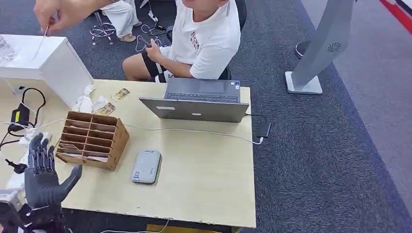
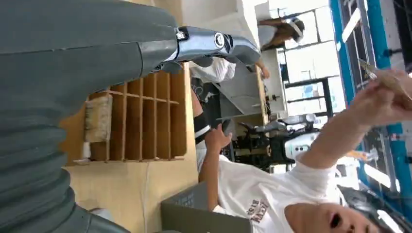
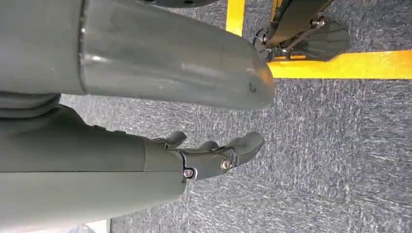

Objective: Pass the card to the sensor for recognition and then transmit it.

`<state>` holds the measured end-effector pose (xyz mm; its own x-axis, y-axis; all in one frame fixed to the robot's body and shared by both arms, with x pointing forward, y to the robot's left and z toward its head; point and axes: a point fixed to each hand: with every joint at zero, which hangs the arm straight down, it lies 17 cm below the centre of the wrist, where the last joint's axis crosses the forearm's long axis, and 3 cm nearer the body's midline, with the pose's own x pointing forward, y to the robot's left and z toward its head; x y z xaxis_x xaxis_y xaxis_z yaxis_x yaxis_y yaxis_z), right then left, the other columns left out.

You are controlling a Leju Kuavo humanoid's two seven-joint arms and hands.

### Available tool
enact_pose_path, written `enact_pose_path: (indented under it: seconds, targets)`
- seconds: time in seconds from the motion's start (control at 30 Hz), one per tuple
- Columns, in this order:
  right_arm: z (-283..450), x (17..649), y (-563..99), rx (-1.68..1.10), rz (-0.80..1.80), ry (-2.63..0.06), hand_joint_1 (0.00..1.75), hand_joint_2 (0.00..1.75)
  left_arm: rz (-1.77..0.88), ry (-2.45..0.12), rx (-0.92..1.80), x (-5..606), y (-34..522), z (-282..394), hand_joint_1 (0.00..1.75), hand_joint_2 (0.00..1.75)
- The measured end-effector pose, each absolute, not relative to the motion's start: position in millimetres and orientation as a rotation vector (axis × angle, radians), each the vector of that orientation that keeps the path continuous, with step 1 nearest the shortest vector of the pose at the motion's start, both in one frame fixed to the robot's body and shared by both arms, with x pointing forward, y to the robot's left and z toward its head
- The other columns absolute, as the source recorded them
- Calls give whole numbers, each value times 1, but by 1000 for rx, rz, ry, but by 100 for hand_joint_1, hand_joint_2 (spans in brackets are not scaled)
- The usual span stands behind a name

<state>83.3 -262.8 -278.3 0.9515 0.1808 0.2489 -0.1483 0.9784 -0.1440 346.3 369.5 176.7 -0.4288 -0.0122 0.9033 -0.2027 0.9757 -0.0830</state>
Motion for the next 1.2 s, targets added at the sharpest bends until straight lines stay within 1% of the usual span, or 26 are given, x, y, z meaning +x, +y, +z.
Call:
enact_pose_path:
  seconds: [0.4, 0.6, 0.93, 1.17, 1.2]
  targets:
    - [-278, 90, -259, -114, 225, -262, 0, 0, -192, -2014, 317, 425, 314, 217, 0, 175]
    - [-277, 91, -258, -115, 250, -260, 0, 0, -319, -2011, 411, 444, 304, 229, 0, 175]
    - [-277, 96, -257, -115, 285, -255, 0, 0, -617, -2004, 708, 484, 288, 268, 0, 175]
    - [-277, 98, -256, -114, 330, -248, 0, 0, -813, -1958, 963, 507, 290, 288, 0, 175]
    - [-277, 98, -257, -115, 336, -248, 0, 175, -842, -1950, 1005, 510, 291, 292, 0, 175]
